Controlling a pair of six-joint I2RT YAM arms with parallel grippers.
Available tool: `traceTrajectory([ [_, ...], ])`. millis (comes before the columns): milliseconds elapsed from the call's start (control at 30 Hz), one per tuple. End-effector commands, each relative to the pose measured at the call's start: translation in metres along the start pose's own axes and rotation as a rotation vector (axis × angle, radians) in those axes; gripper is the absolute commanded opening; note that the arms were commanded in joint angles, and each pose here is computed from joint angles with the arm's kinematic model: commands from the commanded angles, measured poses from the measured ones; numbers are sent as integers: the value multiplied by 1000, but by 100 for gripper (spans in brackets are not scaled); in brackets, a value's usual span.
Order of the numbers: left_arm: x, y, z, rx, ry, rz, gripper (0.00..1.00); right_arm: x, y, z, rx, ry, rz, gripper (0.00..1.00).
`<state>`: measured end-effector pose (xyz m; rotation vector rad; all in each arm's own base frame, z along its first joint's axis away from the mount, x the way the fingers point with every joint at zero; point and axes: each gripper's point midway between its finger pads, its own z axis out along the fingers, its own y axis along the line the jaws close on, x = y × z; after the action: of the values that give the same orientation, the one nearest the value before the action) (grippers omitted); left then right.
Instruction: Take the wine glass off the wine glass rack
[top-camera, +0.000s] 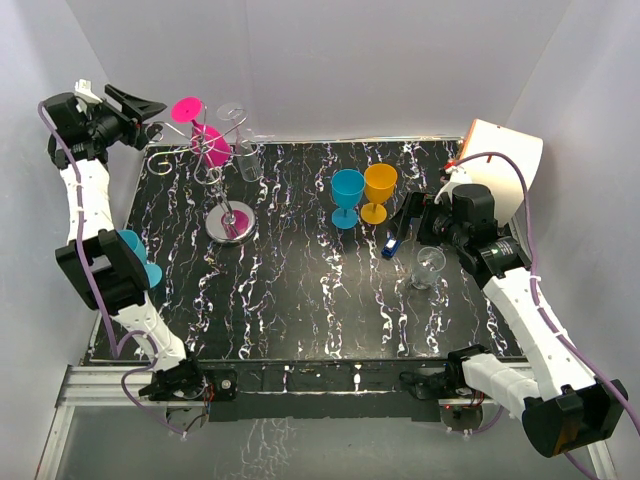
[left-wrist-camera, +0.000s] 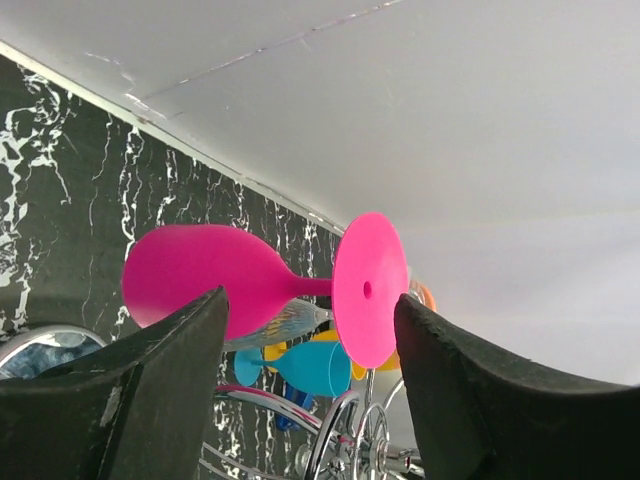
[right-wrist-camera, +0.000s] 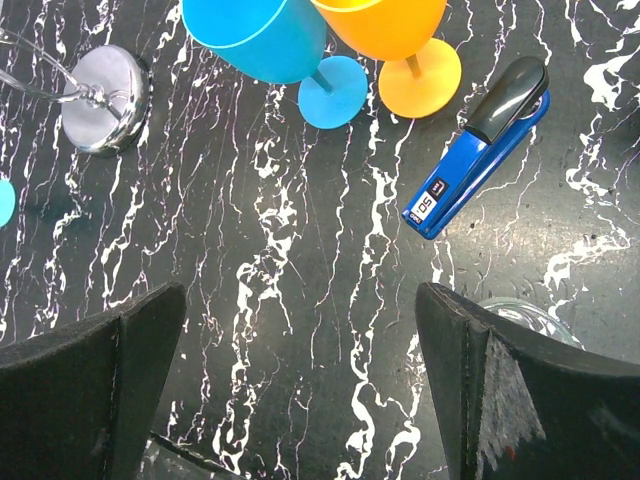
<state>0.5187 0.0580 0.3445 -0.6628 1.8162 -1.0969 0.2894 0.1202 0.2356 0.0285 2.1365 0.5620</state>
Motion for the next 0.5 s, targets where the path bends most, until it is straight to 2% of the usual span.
traceTrajectory([
  [0, 12, -31, -7, 134, 59, -3, 64, -22, 15, -4, -55, -79, -15, 99],
  [367, 30, -38, 9, 186, 119, -29, 49, -23, 16, -4, -59, -85, -7, 98],
  [467, 32, -37, 11, 187, 124, -41, 48, -23, 16, -5, -60, -87, -7, 98],
])
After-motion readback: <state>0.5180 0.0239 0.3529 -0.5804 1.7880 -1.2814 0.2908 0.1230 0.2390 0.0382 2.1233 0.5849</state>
